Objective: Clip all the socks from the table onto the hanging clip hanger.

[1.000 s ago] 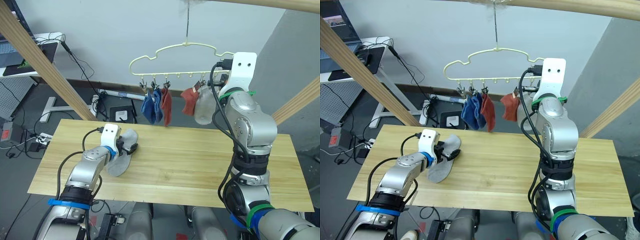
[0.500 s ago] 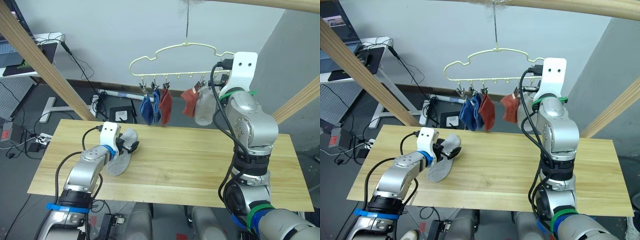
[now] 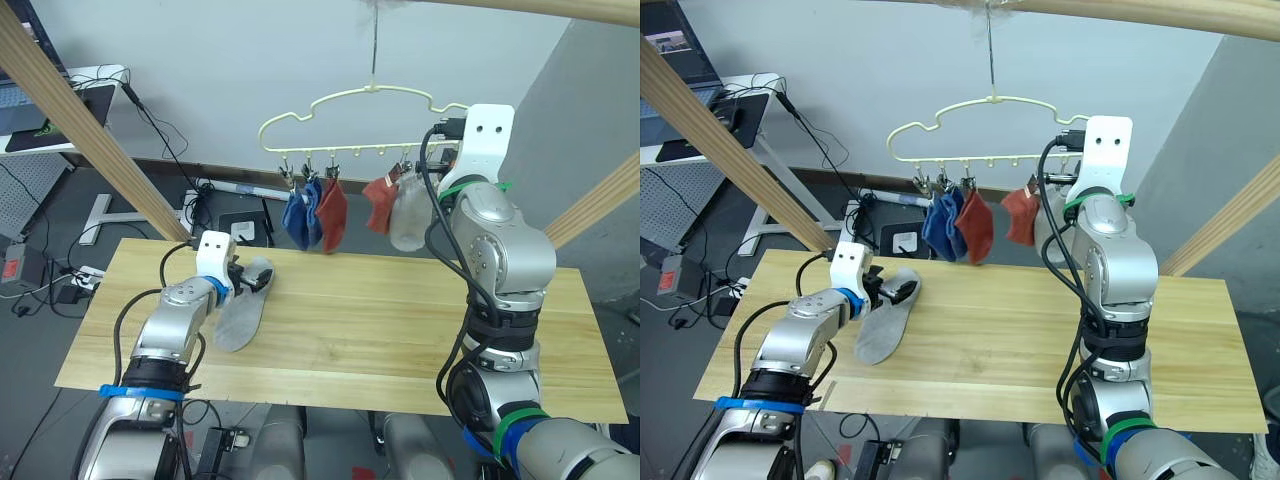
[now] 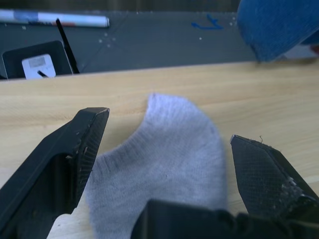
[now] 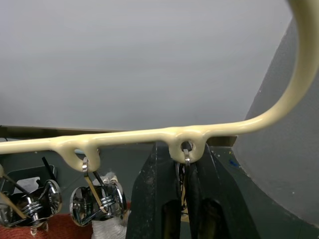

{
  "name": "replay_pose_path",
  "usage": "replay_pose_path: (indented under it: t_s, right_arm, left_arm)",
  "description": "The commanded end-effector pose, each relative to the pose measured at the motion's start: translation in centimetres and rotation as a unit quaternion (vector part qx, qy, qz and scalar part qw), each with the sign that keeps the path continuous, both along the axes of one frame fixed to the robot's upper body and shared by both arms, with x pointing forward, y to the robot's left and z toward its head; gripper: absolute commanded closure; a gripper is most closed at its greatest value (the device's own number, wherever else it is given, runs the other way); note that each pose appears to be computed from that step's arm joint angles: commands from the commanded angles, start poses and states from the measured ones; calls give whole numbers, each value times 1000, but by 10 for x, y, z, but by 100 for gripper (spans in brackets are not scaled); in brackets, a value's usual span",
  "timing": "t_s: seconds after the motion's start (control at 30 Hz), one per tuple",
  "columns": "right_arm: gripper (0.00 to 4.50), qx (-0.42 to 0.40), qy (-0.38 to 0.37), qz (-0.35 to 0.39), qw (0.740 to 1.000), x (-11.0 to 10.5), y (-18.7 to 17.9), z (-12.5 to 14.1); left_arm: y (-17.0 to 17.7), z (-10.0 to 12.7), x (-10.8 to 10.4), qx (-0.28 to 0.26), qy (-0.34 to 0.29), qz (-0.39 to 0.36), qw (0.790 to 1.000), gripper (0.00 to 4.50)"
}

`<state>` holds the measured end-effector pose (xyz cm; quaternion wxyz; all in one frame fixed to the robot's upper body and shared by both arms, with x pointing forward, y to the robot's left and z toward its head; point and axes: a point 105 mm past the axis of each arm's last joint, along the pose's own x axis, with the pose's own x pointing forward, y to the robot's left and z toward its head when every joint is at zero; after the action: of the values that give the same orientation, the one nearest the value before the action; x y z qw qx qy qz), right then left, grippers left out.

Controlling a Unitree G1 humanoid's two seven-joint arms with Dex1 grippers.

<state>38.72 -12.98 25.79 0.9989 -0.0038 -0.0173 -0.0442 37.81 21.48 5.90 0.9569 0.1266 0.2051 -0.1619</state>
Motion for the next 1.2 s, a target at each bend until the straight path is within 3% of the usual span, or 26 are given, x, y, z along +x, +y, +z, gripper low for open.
replay_pose_path:
  t_s: [0.03, 0.23, 0.27, 0.77, 0.97, 1.2]
  right_arm:
    - [450, -2, -35, -3, 999, -8, -2, 17]
    - [450, -4, -36, -6, 999, -9, -4, 18]
    - [450, -4, -36, -6, 999, -9, -4, 18]
    - [450, -5, -36, -4, 999, -9, -3, 17]
    - [450, -1, -34, -1, 999, -9, -1, 17]
    - [450, 19, -21, 10, 1000, -9, 3, 15]
  left_arm:
    - [-1, -7, 1, 9, 9, -11, 1000, 1]
    - [-2, -27, -3, 21, 49, -16, 998, 1]
    - [-1, -30, -4, 25, 54, -14, 998, 20]
    - [-7, -29, -11, 24, 58, -36, 997, 448]
    - [-40, -15, -25, -22, 52, -119, 991, 448]
    - [-97, 29, -41, -102, 31, -229, 968, 448]
